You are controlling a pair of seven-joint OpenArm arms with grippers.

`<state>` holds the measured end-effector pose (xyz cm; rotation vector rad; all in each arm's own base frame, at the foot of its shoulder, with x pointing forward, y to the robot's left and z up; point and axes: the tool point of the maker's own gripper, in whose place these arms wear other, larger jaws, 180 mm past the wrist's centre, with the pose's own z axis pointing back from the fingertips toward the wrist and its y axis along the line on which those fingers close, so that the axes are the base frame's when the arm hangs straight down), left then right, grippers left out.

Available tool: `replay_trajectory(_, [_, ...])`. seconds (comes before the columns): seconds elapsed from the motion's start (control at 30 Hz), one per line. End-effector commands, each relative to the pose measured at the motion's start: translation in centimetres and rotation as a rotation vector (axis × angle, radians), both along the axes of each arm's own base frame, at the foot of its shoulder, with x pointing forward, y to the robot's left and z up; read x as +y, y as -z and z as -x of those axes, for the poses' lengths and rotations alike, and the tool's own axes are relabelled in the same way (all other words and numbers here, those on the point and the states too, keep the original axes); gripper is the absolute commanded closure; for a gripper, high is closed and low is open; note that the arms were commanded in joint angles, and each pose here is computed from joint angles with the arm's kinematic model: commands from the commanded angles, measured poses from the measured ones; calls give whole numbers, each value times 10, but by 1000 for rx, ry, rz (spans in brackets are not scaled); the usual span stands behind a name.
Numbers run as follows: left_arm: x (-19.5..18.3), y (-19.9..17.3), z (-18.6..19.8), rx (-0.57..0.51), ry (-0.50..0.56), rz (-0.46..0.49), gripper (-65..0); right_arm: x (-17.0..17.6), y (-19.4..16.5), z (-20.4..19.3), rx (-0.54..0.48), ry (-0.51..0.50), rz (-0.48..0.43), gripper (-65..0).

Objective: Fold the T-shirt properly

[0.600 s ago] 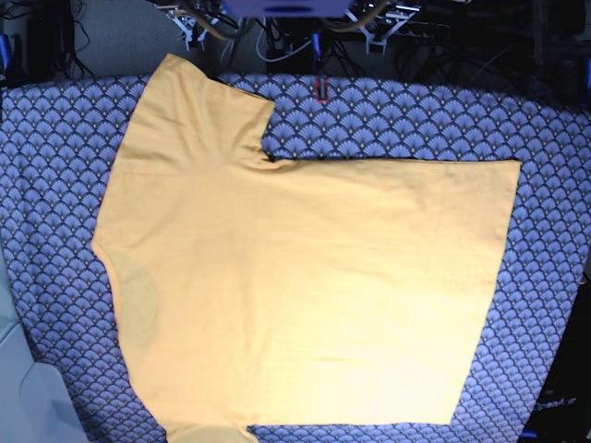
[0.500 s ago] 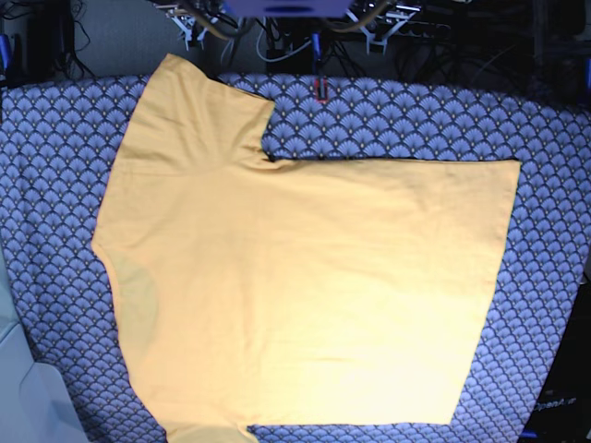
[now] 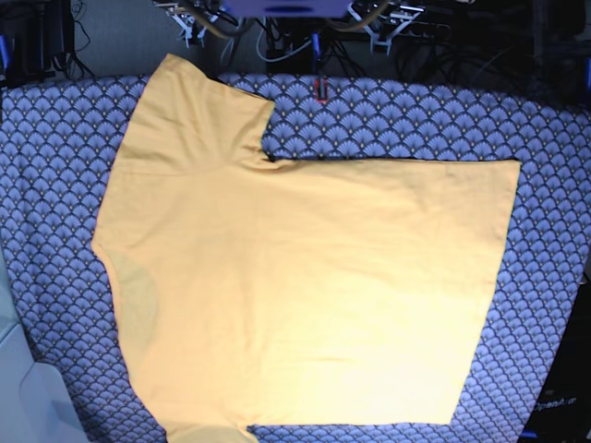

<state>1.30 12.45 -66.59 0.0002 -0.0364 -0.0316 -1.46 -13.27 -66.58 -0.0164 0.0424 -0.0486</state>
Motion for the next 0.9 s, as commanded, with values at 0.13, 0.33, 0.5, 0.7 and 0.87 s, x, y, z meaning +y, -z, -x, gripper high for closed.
replay_trajectory(0.13, [-1,0,3,8,6,0,-1,2,0,-1,-6,2,-10,0])
replay_trajectory(0.33, [-1,0,14,20,-2,1,-1,0,0,1,-78,2,-1,0])
replay_trajectory(0.5, [-2,0,12,17,-3,2,-1,0,-1,4,-80,2,-1,0])
replay_trajectory(0.7, [-2,0,11,16,-3,2,0,0,-1,4,-78,2,-1,0])
replay_trajectory(0.87, [-1,0,14,19,-3,5,0,0,-1,5,-80,2,-1,0])
